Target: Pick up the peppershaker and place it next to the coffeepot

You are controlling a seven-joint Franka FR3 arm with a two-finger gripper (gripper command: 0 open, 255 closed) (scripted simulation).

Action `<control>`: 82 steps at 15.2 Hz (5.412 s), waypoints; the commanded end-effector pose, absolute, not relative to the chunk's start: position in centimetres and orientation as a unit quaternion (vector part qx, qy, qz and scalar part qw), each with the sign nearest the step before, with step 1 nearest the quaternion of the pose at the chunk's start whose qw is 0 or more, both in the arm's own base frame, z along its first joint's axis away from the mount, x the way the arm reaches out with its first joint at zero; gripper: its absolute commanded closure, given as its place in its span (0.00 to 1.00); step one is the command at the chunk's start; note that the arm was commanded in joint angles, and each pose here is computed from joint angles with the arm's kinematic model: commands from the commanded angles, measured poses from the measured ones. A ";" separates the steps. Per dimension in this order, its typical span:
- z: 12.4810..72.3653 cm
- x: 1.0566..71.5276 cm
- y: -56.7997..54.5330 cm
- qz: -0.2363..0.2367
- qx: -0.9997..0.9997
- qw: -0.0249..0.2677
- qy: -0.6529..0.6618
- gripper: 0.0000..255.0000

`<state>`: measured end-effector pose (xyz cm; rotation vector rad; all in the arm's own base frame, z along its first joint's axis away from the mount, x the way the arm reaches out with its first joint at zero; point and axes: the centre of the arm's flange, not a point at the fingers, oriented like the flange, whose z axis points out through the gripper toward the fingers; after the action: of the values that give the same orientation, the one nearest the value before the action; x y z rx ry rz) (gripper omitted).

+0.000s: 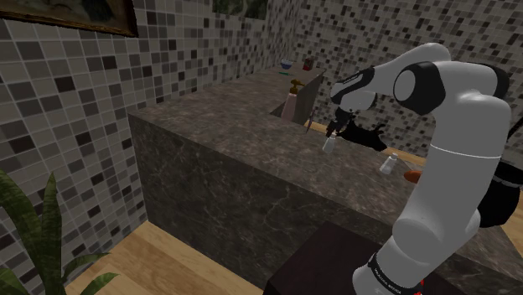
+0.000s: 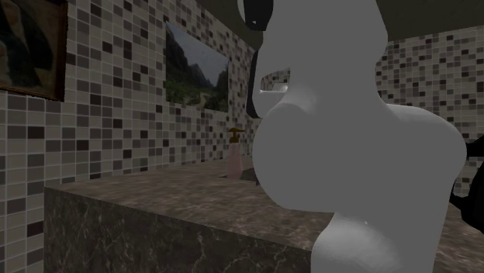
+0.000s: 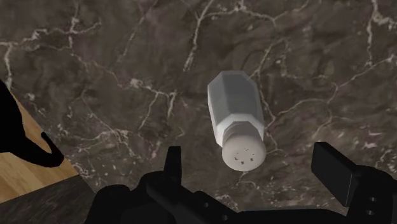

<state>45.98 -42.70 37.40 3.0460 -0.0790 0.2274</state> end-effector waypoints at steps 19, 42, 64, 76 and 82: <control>36.1 46.3 -42.9 0.075 0.996 0.043 -0.026 1.00; 48.2 46.3 -42.9 0.075 0.996 0.043 -0.026 1.00; 59.8 46.3 -42.9 0.075 0.996 0.043 -0.026 1.00; 66.1 46.3 -42.9 0.075 0.996 0.043 -0.026 1.00; 67.8 43.7 -42.6 0.075 0.996 0.043 -0.026 1.00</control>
<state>44.71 -42.76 67.65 3.0461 -0.0786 0.2280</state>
